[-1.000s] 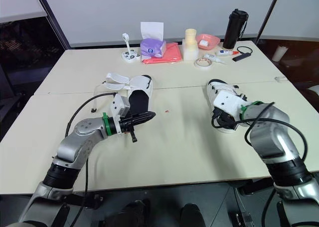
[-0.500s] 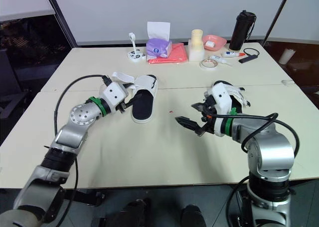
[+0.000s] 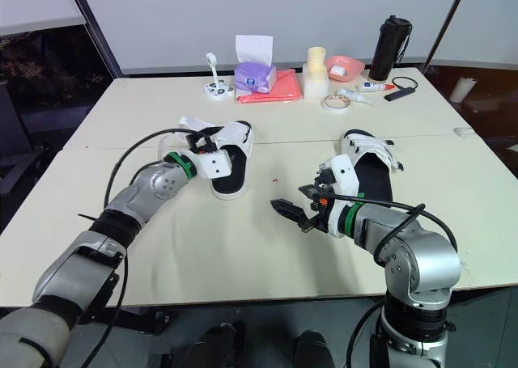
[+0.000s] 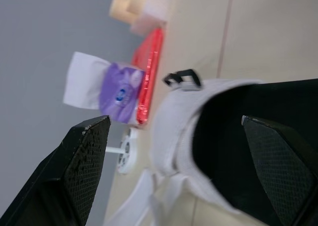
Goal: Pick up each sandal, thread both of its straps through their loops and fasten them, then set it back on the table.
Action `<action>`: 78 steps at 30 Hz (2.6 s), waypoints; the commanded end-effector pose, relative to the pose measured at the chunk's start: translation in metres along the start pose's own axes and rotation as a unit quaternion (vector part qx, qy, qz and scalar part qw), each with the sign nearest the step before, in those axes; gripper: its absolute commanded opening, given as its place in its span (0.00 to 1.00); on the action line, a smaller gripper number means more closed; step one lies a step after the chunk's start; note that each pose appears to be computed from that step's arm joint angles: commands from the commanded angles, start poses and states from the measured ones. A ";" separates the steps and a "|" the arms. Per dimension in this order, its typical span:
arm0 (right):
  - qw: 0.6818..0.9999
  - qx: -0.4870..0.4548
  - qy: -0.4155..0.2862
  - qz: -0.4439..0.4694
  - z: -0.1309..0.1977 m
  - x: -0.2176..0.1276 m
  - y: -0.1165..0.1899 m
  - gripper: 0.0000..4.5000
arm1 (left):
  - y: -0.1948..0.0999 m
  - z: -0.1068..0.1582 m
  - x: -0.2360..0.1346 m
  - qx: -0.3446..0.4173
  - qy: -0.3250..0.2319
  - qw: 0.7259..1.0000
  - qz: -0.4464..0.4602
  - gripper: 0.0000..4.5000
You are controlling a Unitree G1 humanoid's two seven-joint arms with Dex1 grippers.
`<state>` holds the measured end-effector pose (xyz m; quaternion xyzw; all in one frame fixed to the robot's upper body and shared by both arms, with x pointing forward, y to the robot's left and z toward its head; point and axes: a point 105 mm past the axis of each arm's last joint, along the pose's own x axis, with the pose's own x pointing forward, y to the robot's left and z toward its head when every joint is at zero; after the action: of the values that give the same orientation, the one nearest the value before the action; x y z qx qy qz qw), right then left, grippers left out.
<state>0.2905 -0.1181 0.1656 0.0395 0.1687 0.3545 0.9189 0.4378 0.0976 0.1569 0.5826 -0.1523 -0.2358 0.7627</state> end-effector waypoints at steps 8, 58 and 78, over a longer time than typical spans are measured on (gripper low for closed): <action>1.000 -0.017 -0.017 -0.001 0.012 0.001 0.004 1.00 | 0.012 -0.004 0.031 0.062 0.072 0.995 0.033 0.97; 0.981 -0.192 0.010 -0.028 0.072 -0.086 -0.059 1.00 | -0.042 0.117 -0.071 0.299 -0.514 0.778 -0.205 0.01; 0.980 -0.195 0.016 -0.032 0.063 -0.077 -0.059 1.00 | -0.042 0.095 -0.079 0.248 -0.521 0.792 -0.197 0.98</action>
<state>0.2973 -0.2129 0.2253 -0.1364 0.1356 0.3499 0.9168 0.3143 0.0489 0.1340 0.5623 -0.4651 -0.6064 0.3159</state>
